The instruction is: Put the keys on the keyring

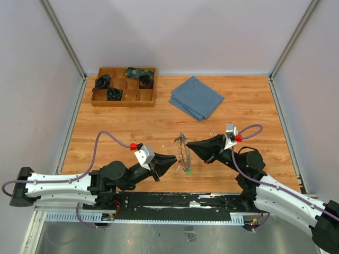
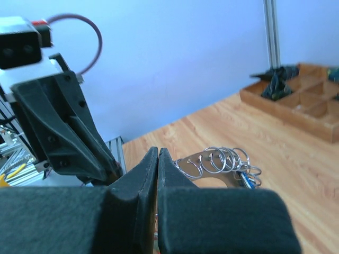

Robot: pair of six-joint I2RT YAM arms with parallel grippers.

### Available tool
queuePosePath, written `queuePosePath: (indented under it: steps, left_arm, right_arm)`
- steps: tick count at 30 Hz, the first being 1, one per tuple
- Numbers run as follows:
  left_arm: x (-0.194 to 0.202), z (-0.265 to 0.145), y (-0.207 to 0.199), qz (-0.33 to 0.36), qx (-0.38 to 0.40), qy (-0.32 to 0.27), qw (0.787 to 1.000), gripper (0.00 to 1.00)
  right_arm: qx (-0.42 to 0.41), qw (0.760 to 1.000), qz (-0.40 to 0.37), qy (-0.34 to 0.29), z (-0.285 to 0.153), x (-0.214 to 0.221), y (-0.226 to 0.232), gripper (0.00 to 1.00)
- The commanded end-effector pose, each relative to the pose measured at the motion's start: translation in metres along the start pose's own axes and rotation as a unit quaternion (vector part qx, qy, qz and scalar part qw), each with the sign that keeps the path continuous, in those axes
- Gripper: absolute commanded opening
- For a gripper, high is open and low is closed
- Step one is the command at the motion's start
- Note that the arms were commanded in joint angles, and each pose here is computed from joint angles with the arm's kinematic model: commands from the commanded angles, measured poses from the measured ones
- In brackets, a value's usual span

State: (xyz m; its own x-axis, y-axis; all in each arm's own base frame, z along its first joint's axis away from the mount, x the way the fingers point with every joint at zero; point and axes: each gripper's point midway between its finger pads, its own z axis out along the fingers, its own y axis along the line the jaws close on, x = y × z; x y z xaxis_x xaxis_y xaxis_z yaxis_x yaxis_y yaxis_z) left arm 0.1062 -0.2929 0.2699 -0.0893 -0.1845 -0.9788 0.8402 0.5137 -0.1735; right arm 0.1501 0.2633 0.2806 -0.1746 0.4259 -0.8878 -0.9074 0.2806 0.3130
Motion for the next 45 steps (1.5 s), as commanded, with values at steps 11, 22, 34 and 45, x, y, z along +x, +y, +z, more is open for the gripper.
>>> queuePosePath:
  steps: [11, 22, 34, 45]
  left_arm:
    - [-0.067, 0.003, 0.003, -0.015, -0.018, -0.118, 0.993, 0.20]
    - [-0.043, 0.001, 0.019, -0.026, -0.060, -0.087, 0.994, 0.20]
    - [0.012, 0.013, 0.086, -0.152, -0.153, 0.010, 0.976, 0.29]
    - [0.058, 0.024, 0.110, -0.190, -0.187, 0.097, 0.959, 0.31]
  right_arm:
    - [-0.091, 0.980, -0.113, -0.137, 0.001, -0.089, 0.049, 0.00]
    - [0.012, 0.980, -0.181, 0.082, 0.006, -0.033, -0.003, 0.00]
    - [0.286, 0.844, -0.069, 0.447, -0.074, 0.053, -0.087, 0.35]
    - [0.359, 0.728, 0.095, 0.577, -0.117, 0.109, -0.085, 0.38]
